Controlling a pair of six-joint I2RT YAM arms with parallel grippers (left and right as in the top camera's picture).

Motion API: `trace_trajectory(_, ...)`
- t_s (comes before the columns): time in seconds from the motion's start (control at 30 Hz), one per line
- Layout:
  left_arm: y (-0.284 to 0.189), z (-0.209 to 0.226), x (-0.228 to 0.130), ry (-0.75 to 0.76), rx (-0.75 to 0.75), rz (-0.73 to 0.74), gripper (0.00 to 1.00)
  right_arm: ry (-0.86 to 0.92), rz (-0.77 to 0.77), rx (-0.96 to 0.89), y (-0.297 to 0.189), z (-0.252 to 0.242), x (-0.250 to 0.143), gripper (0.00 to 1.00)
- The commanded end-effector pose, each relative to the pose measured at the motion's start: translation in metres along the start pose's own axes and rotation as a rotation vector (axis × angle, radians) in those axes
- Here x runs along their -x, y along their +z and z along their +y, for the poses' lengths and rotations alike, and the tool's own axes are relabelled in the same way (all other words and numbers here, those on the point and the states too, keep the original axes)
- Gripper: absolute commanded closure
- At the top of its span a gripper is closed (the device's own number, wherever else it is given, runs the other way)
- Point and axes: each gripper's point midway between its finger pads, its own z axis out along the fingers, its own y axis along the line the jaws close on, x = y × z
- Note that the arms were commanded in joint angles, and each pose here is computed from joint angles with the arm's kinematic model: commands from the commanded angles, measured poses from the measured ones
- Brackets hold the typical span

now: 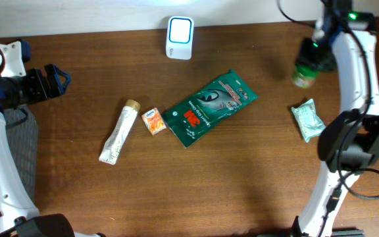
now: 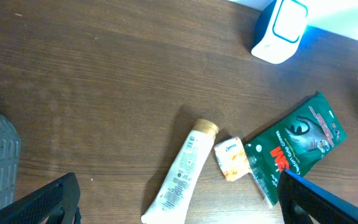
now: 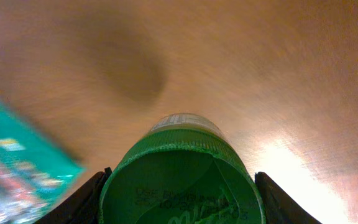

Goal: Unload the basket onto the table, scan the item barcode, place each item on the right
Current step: 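Carry the jar right and set it beside the Zappy pack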

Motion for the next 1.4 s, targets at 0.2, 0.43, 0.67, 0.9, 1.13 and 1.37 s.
trace_trajectory(0.2, -0.009, -0.005, 0.006, 0.0, -0.008, -0.028, 0.01, 0.176, 0.138, 0.026, 0.051, -0.068, -0.037, 0.5)
trace_trajectory(0.43, -0.009, -0.005, 0.006, 0.0, -0.008, -0.028, 0.01, 0.179, 0.133, 0.08, 0.048, -0.059, -0.035, 0.02)
trace_trajectory(0.67, -0.009, -0.005, 0.006, 0.0, -0.008, -0.028, 0.01, 0.145, 0.057, 0.198, 0.004, -0.025, -0.011, 0.02)
trace_trajectory(0.9, -0.009, -0.005, 0.006, 0.0, -0.008, -0.028, 0.01, -0.015, 0.024, 0.26, -0.063, 0.053, -0.016, 0.02)
trace_trajectory(1.13, -0.009, -0.005, 0.006, 0.0, -0.008, -0.028, 0.01, -0.161, 0.145, 0.421, -0.055, 0.145, -0.058, 0.0)
trace_trajectory(1.37, -0.009, -0.005, 0.006, 0.0, -0.008, -0.028, 0.01, -0.226, 0.248, 0.444, 0.001, 0.243, -0.125, 0.48)
